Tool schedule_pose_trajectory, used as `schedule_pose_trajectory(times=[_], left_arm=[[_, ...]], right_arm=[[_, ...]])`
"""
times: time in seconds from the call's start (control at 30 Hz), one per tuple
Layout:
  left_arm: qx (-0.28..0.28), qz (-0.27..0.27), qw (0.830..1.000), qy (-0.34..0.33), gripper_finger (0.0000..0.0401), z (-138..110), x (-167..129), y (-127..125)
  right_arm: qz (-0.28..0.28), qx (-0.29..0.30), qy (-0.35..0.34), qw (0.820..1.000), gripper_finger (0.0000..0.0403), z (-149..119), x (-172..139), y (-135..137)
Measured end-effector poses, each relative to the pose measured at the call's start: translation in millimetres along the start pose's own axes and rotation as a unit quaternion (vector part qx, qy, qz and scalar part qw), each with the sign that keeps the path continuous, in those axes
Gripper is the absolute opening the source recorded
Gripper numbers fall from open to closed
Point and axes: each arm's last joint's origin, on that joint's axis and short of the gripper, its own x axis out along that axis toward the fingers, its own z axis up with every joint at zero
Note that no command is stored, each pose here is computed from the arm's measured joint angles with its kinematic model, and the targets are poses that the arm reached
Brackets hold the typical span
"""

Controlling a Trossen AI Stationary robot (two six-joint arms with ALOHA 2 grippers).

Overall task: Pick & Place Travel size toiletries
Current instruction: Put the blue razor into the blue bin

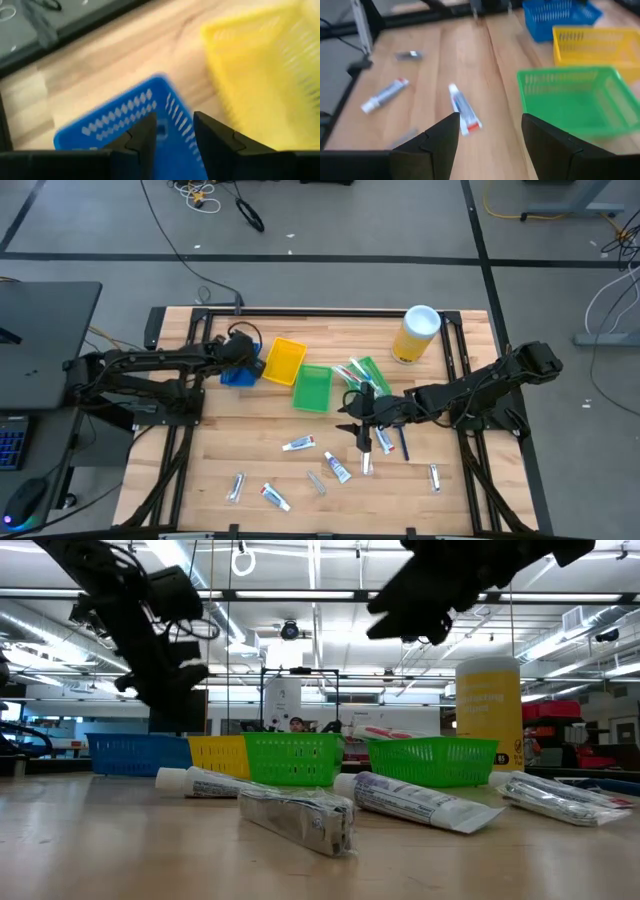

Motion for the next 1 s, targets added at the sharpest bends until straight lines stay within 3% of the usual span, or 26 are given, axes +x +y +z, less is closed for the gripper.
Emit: schedule_pose_trajectory(times=[0.2,0.4,0.67,0.87,1.0], left_arm=[[0.001,-0.032,0.998,-0.049,0.0128,29,-20,-7],[0.027,-0.053,0.995,-0.077,0.0127,46,-34,-14],[0.056,-0.060,0.991,-0.105,0.0126,53,-38,-17],[0.071,-0.064,0.988,-0.125,0.0126,57,-39,-19],[0.066,-0.068,0.986,-0.136,0.0126,59,-39,-20]], right_arm=[[-0.028,0.038,0.095,0.994,0.0225,-18,-2,-6],[-0.049,0.120,0.218,0.967,0.0225,-40,-9,-11],[-0.111,0.233,0.378,0.889,0.0225,-65,-28,-19],[-0.116,0.312,0.441,0.833,0.0225,-71,-35,-18],[-0.162,0.340,0.458,0.805,0.0225,-75,-40,-21]])
